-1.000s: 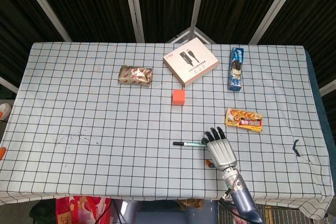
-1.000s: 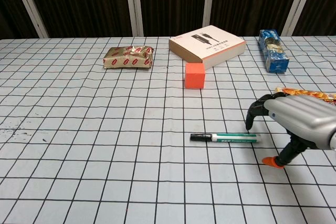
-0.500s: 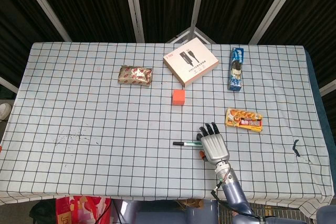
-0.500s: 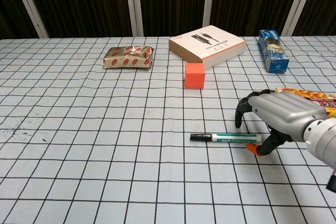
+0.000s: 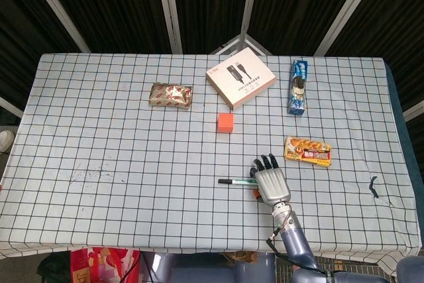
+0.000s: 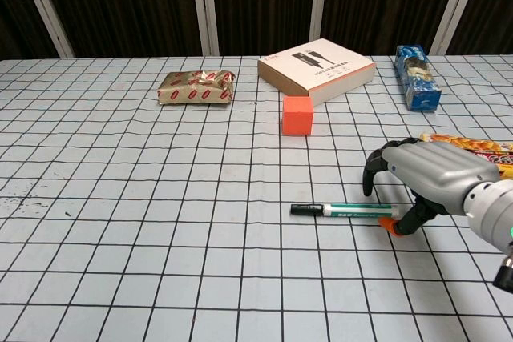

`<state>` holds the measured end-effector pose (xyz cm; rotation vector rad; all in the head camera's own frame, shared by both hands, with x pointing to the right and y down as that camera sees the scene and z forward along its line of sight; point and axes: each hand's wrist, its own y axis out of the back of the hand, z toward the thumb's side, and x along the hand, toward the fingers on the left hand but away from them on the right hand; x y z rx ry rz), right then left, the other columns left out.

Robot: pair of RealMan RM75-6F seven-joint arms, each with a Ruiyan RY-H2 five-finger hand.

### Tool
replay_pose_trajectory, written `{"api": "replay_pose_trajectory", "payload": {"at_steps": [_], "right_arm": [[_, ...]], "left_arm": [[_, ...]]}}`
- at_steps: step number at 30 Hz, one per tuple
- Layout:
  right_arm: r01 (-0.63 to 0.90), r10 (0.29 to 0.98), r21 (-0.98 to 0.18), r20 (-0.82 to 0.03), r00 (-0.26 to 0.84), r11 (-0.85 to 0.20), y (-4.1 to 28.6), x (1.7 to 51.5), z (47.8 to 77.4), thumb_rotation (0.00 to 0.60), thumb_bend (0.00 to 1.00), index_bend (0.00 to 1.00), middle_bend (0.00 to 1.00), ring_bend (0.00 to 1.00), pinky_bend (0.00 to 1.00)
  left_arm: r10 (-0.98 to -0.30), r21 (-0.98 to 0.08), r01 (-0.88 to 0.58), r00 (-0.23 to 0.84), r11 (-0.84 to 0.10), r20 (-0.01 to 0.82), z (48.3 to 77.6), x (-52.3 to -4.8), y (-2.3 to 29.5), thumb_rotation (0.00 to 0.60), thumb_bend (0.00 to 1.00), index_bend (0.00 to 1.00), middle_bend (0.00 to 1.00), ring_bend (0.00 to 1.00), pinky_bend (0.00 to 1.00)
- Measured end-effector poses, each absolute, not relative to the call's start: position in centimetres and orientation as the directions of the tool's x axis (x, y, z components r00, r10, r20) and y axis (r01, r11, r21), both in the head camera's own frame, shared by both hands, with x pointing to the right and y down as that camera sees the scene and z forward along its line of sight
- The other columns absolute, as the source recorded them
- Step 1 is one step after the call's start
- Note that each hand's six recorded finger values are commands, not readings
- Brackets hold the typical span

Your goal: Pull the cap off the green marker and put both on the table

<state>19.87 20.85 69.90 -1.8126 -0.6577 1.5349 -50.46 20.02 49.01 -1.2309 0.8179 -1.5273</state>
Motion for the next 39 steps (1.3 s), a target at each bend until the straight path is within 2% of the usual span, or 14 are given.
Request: {"api": "replay_pose_trajectory", "payload": {"at_steps": [39], "right_arm": [[-0.026, 0.738, -0.752, -0.651, 0.177, -0.658, 20.9, 19.7, 71.4, 0.6, 0.35, 0.55, 0.2, 0.1, 0.06]], "left_arm": [[-0.95, -0.904, 0.301, -0.025, -0.304, 0.311, 49.1, -50.3, 20.0, 0.6, 0.37, 0.04, 0.0, 0.0, 0.0]]}}
